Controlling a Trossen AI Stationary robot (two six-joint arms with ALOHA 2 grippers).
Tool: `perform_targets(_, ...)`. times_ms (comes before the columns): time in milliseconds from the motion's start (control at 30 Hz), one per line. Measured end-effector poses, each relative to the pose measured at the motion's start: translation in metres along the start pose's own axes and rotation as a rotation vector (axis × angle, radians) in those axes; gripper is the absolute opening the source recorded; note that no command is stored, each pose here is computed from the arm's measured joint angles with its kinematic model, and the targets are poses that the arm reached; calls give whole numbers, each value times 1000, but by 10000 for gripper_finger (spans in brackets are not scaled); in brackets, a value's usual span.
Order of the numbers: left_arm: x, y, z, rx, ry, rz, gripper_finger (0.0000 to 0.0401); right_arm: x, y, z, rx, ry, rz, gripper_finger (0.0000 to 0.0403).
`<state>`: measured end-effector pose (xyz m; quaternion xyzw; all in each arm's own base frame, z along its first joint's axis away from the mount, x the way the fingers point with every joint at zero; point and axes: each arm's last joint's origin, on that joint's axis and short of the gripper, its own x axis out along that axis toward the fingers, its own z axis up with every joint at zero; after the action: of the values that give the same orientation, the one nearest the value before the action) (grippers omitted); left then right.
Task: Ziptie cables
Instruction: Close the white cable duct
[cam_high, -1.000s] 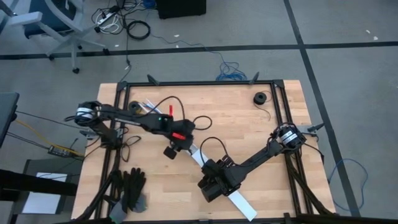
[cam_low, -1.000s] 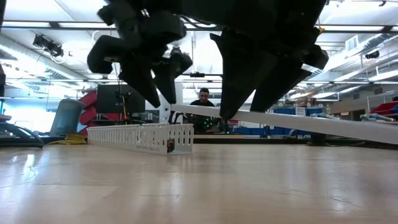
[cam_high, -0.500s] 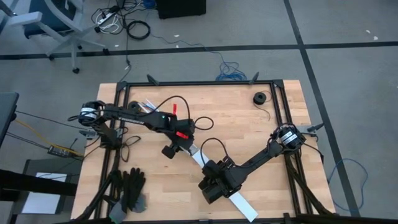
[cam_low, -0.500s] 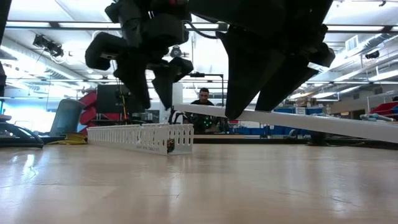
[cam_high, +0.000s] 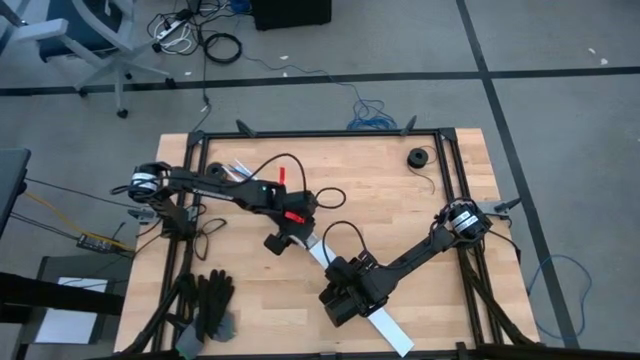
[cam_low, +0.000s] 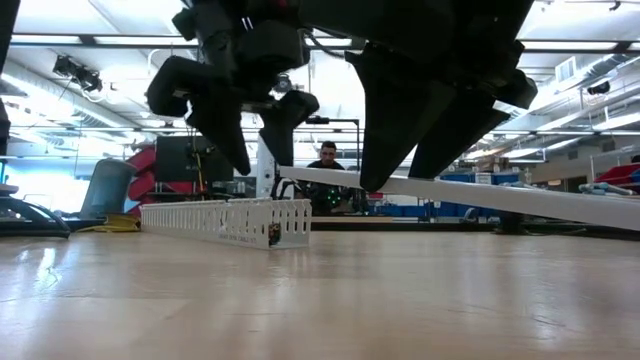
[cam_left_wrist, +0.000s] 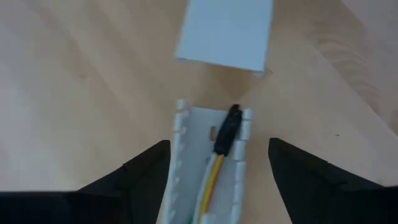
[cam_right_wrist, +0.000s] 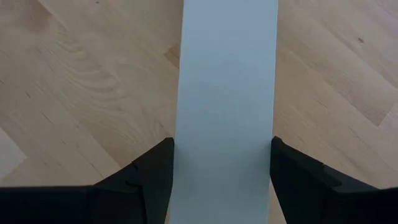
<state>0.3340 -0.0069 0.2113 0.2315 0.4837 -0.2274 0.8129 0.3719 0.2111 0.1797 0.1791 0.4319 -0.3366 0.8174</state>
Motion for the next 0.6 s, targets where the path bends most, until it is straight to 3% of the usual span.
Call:
perform_targets(233, 28, 0, -6, 12, 55, -62, 248, 0, 0, 0, -3, -1, -1, 223)
perform_targets(600, 30, 3, -3, 31, 38, -30, 247, 0, 0, 0, -3, -1, -1, 223)
